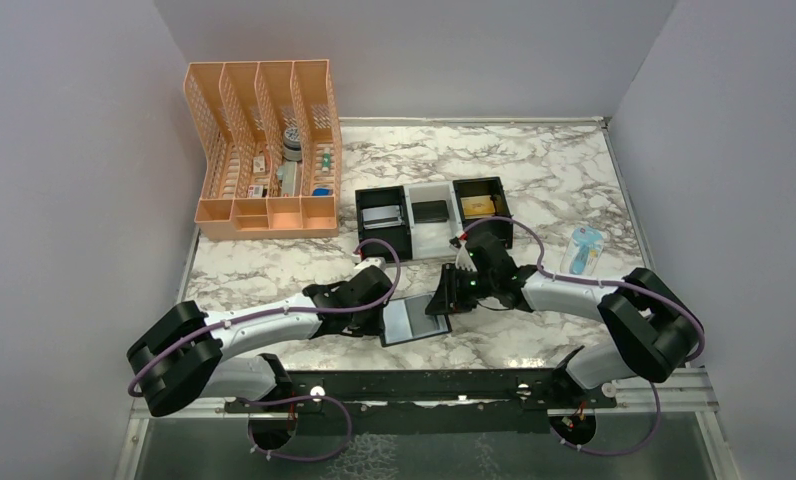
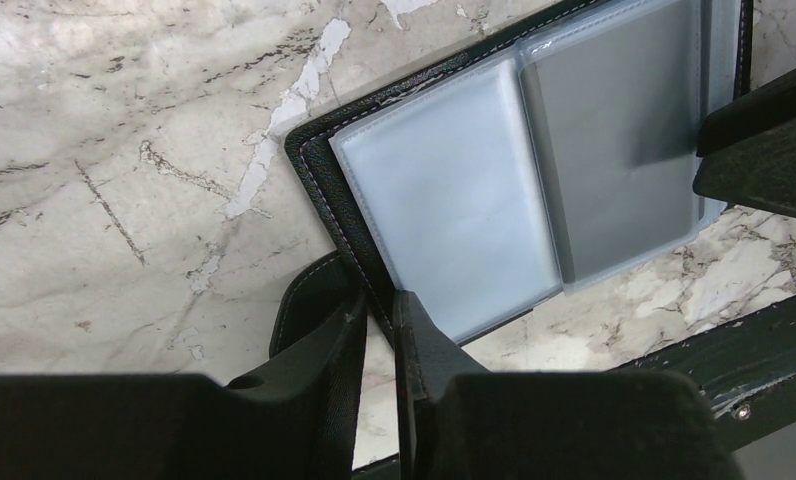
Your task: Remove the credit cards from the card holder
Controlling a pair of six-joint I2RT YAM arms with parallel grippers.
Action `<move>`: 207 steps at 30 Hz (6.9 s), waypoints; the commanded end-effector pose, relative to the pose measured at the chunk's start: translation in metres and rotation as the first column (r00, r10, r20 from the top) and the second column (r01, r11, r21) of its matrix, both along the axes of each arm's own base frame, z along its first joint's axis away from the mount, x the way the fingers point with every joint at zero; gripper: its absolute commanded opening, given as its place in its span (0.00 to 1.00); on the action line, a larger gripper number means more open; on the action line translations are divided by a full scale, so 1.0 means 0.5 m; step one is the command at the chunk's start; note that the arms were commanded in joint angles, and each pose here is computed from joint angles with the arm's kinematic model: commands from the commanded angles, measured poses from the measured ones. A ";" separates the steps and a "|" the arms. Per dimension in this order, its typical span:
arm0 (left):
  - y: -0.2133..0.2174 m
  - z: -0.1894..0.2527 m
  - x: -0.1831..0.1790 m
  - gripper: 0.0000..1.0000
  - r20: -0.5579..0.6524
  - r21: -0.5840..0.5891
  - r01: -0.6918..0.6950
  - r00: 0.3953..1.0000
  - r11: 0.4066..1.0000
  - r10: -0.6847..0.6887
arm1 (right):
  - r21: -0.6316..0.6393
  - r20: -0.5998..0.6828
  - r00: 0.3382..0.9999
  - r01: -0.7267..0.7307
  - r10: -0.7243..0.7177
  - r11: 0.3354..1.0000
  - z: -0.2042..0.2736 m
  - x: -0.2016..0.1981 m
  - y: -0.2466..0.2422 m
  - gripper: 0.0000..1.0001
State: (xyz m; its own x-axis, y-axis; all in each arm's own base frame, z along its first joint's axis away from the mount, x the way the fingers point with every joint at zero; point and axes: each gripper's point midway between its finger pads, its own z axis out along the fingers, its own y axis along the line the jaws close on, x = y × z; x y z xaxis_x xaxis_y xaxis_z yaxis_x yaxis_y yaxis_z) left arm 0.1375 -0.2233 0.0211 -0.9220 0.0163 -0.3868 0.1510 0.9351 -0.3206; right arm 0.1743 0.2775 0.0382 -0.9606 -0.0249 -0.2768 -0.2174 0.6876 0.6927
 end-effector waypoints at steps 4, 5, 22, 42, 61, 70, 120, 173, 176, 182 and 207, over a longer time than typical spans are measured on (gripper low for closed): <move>-0.015 0.019 0.015 0.16 0.042 -0.021 0.011 0.999 1.000 -0.010 | 0.054 0.007 1.000 -0.011 0.010 0.998 0.022 0.000 0.019 0.24; -0.015 0.019 0.015 0.16 0.043 -0.023 0.012 0.999 1.000 -0.011 | 0.055 0.007 1.000 -0.008 0.008 0.998 0.023 0.000 0.018 0.23; -0.024 0.038 0.019 0.14 0.066 -0.052 0.027 0.998 0.998 -0.024 | 0.202 -0.041 0.998 0.055 -0.048 0.978 0.054 -0.011 0.038 0.20; -0.032 0.046 0.020 0.14 0.075 -0.075 0.037 0.997 0.997 -0.031 | 0.326 -0.060 0.998 0.014 0.006 0.945 0.091 -0.023 0.065 0.20; -0.041 0.055 0.026 0.15 0.088 -0.094 0.040 0.996 0.995 -0.031 | 0.364 -0.076 0.991 -0.078 0.113 0.928 0.096 -0.026 0.105 0.29; -0.028 0.066 0.031 0.18 0.107 -0.083 0.014 0.994 0.996 -0.005 | 0.367 -0.097 0.984 -0.107 0.152 0.924 0.084 -0.034 0.115 0.33; -0.093 0.239 0.061 0.69 0.241 -0.513 -0.011 0.958 0.859 0.156 | 0.114 0.107 0.994 -0.036 0.024 0.993 0.038 -0.010 0.029 0.30; -0.067 0.082 0.051 0.35 0.263 -0.367 0.037 0.963 0.930 0.065 | -0.130 0.114 0.993 0.000 0.015 0.992 -0.072 0.013 0.043 0.20; -0.065 0.054 0.046 0.31 0.227 -0.315 0.031 0.973 0.949 0.043 | -0.081 0.107 0.994 0.018 -0.009 0.997 -0.060 0.008 0.049 0.20; -0.054 0.003 0.040 0.20 0.166 -0.218 0.014 0.986 0.976 0.023 | -0.007 0.081 0.997 -0.002 0.003 1.000 -0.046 -0.007 0.066 0.20; -0.014 -0.019 0.030 0.18 0.162 -0.180 -0.032 0.985 0.983 0.062 | 0.185 0.002 1.000 -0.009 0.009 0.983 0.011 -0.032 0.101 0.16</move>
